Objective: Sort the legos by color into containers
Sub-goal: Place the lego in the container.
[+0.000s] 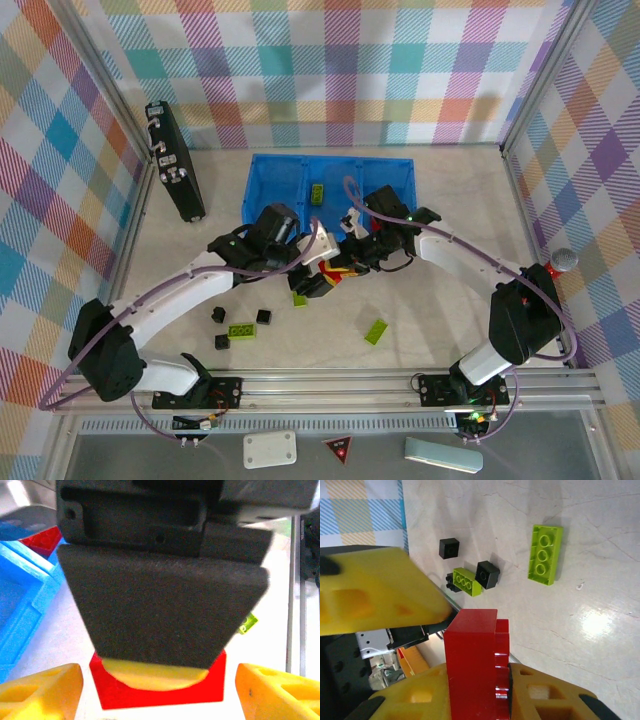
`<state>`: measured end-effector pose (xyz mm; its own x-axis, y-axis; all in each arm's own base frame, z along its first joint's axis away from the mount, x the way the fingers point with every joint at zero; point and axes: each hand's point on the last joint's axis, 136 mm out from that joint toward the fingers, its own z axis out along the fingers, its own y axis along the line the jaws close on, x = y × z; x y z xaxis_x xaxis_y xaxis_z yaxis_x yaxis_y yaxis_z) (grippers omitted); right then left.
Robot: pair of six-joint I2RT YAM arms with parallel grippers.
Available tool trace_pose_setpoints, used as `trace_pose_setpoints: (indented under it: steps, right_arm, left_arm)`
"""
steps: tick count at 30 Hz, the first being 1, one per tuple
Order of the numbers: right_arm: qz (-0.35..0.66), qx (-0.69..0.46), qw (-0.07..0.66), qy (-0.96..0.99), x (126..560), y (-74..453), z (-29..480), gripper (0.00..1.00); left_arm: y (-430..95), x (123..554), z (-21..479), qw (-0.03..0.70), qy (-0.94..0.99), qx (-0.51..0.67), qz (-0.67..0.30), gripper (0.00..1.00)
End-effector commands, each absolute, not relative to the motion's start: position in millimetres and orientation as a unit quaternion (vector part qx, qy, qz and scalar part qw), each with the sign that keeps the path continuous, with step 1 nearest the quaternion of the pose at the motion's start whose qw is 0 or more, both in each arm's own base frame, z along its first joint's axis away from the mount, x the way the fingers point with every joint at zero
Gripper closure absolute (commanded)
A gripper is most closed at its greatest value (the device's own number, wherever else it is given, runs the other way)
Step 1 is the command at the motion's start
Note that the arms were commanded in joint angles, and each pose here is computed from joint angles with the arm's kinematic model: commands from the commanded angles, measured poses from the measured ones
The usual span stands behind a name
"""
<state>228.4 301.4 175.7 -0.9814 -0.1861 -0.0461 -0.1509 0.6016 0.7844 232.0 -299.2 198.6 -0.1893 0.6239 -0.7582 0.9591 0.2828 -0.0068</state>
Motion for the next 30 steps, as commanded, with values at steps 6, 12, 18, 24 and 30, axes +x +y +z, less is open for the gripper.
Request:
trace_pose_setpoints:
  steps: [6, 12, 18, 24, 30]
  right_arm:
    - [-0.353, 0.093, -0.042, -0.93, 262.7, 275.0, 170.9, 0.74]
    - [-0.286, 0.067, -0.088, -0.952, 300.0, 239.4, 160.9, 0.73]
    - [-0.231, 0.029, -0.133, -0.963, 344.4, 196.6, 157.8, 0.73]
    - [-0.173, 0.005, -0.176, -0.969, 395.3, 165.0, 154.1, 0.73]
    - [-0.164, -0.001, -0.198, -0.966, 445.3, 164.3, 146.5, 0.73]
  left_arm:
    - [-272.5, 230.7, 205.6, 0.341, 0.758, 0.517, -0.207, 0.19]
    - [-228.1, 256.2, 185.2, 0.318, 0.838, 0.429, -0.115, 0.2]
    - [-168.8, 281.8, 162.9, 0.275, 0.916, 0.29, -0.032, 0.2]
    - [-118.9, 282.9, 140.9, 0.211, 0.964, 0.159, -0.027, 0.21]
    - [-85.6, 273.1, 133.5, 0.187, 0.978, 0.077, -0.041, 0.2]
